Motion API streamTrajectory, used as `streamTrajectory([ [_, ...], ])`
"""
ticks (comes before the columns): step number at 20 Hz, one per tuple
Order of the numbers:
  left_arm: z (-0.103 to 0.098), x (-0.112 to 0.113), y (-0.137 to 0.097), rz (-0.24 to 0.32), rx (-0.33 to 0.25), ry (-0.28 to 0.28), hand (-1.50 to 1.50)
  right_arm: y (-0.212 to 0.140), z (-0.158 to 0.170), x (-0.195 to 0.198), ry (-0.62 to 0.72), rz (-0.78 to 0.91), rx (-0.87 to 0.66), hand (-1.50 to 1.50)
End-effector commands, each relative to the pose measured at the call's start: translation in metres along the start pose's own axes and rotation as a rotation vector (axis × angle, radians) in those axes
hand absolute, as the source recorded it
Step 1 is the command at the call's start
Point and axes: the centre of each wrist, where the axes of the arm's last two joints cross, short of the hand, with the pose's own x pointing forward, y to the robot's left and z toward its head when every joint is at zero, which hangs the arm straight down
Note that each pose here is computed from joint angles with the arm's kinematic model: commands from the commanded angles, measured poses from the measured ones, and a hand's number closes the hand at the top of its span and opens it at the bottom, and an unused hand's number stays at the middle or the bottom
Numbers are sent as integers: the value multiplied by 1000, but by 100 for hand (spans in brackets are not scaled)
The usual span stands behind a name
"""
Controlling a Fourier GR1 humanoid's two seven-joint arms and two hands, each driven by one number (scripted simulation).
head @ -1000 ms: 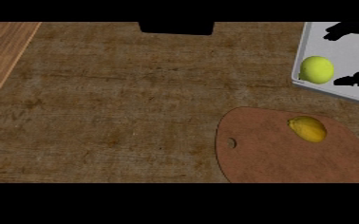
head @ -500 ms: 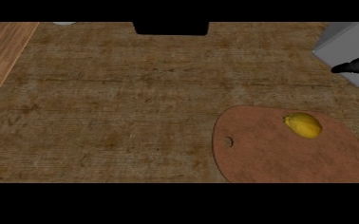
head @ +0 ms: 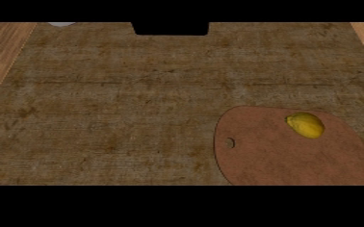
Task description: Pick the pear from the cutting board and place it in the cardboard box
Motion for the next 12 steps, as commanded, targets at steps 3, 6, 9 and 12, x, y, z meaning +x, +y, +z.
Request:
streamTrajectory([
  [3,-32,90,14,120,141,-405,0,-33,22,8,-7,-48,-37,-150],
  [6,-30,88,17,122,149,-406,0,-45,28,16,3,-33,-43,-150],
  [9,-30,83,18,110,152,-401,0,-57,36,22,13,-20,-61,-150],
  [12,-29,80,20,118,155,-390,0,-66,43,26,35,-5,-37,-150],
])
